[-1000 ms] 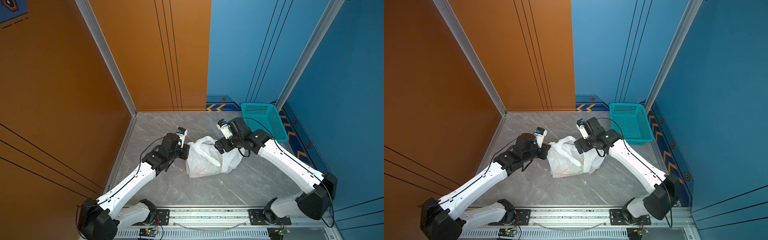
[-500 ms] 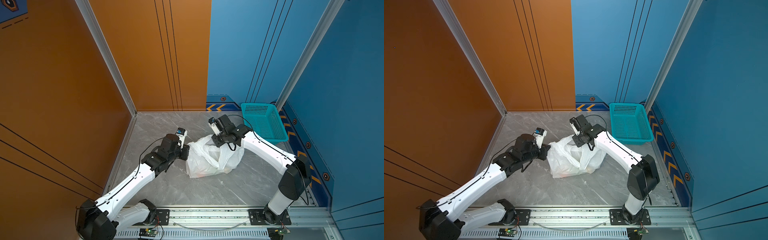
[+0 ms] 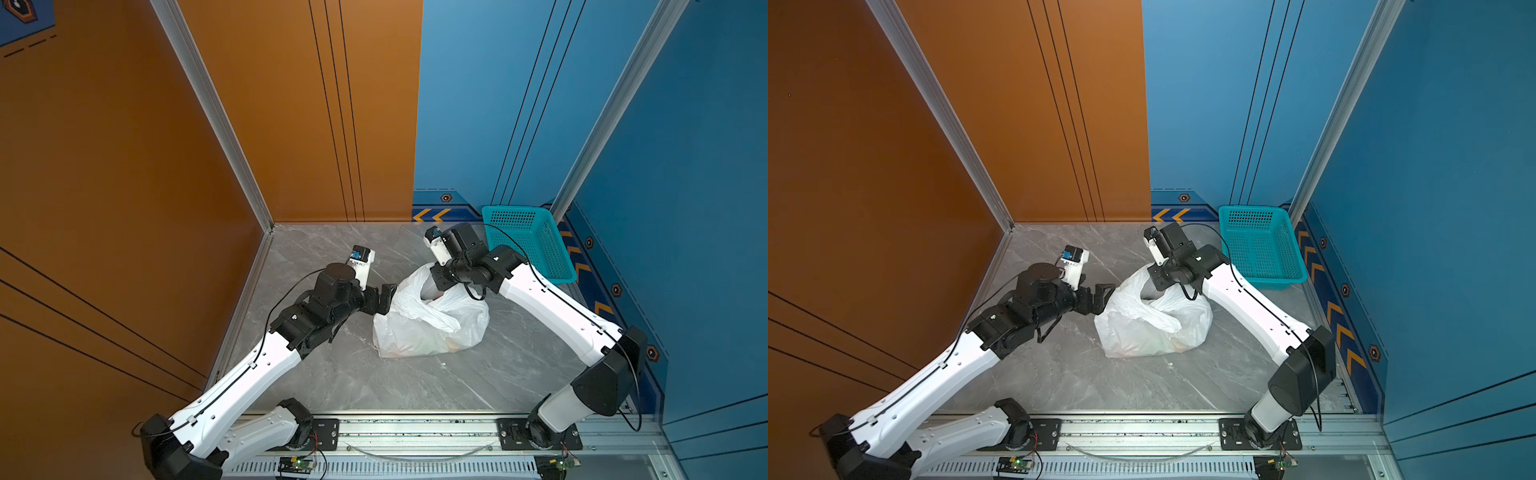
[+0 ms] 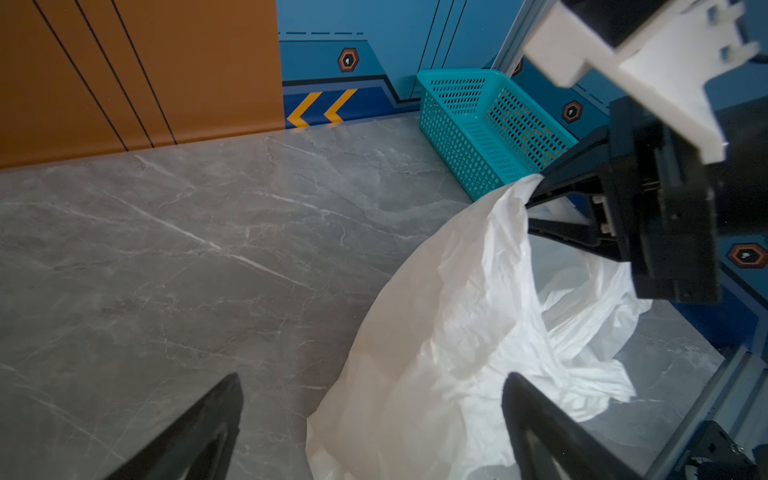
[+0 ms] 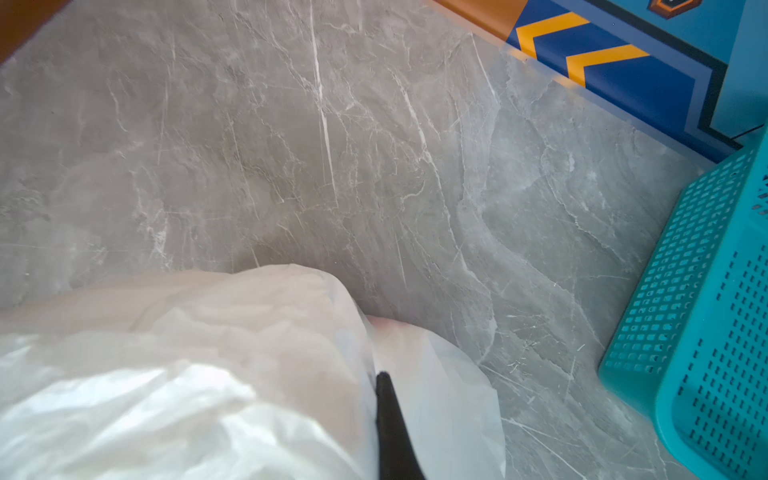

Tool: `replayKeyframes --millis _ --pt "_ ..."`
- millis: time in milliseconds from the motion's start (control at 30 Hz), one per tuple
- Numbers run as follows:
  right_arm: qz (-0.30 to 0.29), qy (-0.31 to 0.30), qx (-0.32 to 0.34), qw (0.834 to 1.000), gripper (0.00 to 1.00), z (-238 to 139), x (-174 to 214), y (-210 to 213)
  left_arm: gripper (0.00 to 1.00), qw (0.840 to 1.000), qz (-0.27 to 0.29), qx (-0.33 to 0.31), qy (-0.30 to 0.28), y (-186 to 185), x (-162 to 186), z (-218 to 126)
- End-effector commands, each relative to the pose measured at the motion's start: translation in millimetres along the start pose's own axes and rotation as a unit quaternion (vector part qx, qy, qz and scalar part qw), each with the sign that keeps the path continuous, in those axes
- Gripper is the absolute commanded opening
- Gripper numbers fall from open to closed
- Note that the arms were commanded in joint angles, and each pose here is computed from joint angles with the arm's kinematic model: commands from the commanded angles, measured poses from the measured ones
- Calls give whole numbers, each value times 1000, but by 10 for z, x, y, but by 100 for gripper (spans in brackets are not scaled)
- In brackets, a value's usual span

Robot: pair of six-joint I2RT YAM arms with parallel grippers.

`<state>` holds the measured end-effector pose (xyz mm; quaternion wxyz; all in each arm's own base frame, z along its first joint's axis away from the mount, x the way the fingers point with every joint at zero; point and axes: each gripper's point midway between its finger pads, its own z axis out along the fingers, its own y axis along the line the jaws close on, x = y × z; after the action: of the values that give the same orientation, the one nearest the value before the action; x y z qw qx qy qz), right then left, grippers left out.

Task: Untie the knot of the plastic bag and take out the fruit

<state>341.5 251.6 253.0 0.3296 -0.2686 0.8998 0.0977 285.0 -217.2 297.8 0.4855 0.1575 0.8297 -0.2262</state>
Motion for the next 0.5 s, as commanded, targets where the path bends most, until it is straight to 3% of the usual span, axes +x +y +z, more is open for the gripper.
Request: replayKeyframes --millis 0,233,333,467 --pt "18 -4 -27 999 0 -170 -52 115 98 1000 6 19 7 -242 -88 126" --pt "31 -13 -39 999 0 -271 -85 171 98 998 23 49 27 -644 -44 510" --pt "37 -22 -38 998 0 -356 -95 150 98 999 33 10 38 -587 38 621" --pt "44 -38 -48 997 0 -511 -115 156 98 993 40 -105 45 -215 144 641"
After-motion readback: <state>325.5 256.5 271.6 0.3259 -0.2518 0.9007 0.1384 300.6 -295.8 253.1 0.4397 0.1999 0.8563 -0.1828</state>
